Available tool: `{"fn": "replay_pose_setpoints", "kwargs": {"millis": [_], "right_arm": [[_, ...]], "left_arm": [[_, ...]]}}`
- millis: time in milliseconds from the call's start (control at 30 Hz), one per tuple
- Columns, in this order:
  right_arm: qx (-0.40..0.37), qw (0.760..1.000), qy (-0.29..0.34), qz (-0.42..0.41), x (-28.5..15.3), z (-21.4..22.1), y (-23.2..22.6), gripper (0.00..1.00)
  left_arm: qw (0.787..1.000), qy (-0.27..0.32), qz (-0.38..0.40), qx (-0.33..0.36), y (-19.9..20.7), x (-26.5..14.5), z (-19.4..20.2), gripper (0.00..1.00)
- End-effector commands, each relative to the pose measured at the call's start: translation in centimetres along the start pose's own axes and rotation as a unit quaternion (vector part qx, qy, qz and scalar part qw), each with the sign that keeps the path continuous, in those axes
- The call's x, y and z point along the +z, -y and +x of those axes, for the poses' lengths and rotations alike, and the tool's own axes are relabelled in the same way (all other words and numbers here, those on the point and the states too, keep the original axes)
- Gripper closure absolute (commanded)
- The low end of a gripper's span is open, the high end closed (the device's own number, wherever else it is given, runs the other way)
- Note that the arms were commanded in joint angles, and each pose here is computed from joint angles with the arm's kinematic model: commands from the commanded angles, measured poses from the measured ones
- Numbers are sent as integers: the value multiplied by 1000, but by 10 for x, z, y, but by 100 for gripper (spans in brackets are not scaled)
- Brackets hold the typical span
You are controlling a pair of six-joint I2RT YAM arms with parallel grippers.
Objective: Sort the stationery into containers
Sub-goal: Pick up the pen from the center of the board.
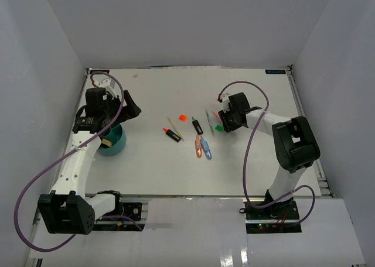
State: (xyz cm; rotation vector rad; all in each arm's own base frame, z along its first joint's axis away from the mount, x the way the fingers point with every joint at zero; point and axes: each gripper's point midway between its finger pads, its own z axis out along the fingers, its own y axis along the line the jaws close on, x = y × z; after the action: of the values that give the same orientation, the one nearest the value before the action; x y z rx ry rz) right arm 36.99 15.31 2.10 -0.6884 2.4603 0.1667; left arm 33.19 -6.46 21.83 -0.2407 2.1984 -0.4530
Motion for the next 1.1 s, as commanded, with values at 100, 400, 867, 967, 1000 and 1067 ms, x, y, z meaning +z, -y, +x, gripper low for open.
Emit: {"fn": "replay_pose_setpoints", "kwargs": {"millis": [100, 400, 867, 967, 1000, 1067], "right_arm": [[-26, 999, -21, -12, 14, 1, -1, 74], [-13, 999, 17, 39, -21, -13, 14, 90], [-64, 943, 290, -147, -148, -87, -112, 92], [-74, 924, 332, -176, -166, -91, -133, 92], [-78, 918, 342, -183, -173, -92, -138, 92], [-83, 912, 353, -192, -177, -94, -144, 92]], "left_arm": [[999, 3, 39, 0, 20, -8, -10, 2], [991, -43, 128, -21, 65, -11, 0, 2], [967, -107, 221, -64, 196, 0, 16, 2], [967, -103, 223, -68, 214, 4, 16, 2], [966, -102, 226, -70, 218, 4, 15, 2], [966, -102, 225, -74, 225, 7, 18, 3]]}}
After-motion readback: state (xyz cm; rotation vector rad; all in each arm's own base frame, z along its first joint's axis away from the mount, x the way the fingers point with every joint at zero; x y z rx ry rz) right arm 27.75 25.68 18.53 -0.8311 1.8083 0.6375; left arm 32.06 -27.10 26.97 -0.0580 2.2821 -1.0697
